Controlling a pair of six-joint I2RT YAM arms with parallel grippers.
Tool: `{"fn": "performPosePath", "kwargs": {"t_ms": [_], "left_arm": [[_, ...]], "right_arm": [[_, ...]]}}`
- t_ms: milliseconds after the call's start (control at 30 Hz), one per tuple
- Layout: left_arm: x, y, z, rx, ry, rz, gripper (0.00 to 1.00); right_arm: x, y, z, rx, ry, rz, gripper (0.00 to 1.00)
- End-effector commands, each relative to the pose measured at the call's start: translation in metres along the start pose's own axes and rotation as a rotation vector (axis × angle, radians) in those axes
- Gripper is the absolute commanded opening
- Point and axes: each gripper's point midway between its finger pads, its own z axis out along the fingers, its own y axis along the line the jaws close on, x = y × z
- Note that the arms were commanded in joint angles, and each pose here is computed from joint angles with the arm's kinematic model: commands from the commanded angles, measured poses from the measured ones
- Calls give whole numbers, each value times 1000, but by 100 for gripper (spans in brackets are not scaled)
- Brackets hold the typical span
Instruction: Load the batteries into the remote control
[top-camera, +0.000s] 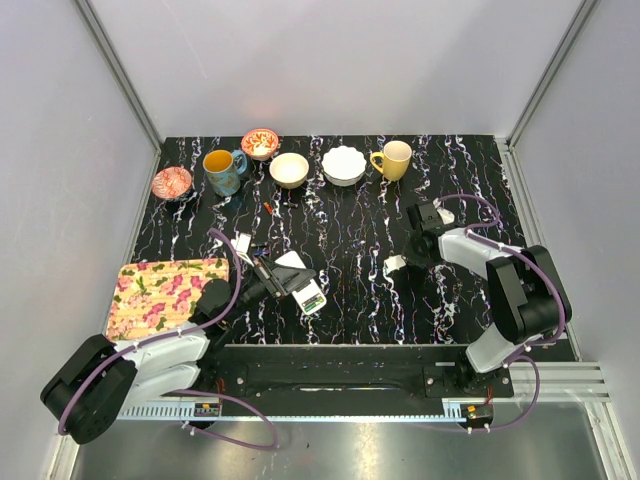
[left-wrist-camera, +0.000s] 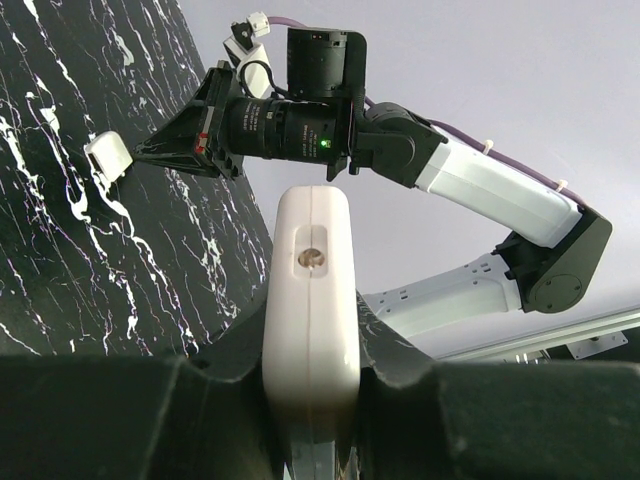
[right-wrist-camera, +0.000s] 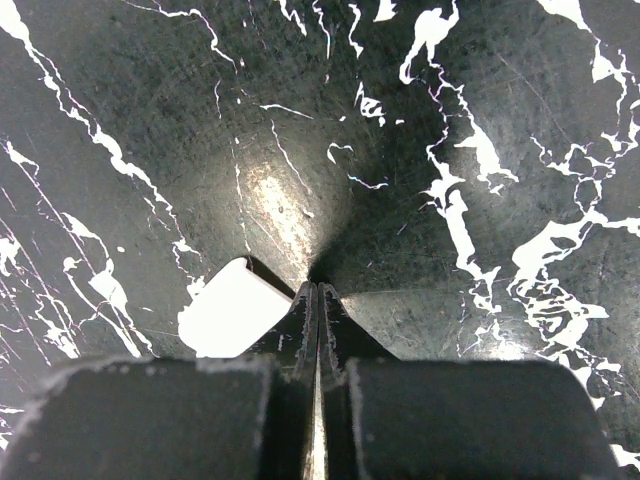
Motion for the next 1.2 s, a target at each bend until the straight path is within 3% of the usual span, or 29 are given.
{"fn": "performPosePath", "kwargs": {"t_ms": [0,800,1167], "left_arm": [[-5,-19,0,72,-25,20,0],[-4,-19,-4,76,-28,20,0],[-4,-17,-7,68,-37,23,0]], "right_arm": [[22,-16,-2,53,79,-31,0],[81,69,-11,-114,203,-127,0],[73,107,6,-130,200,-157,0]]}}
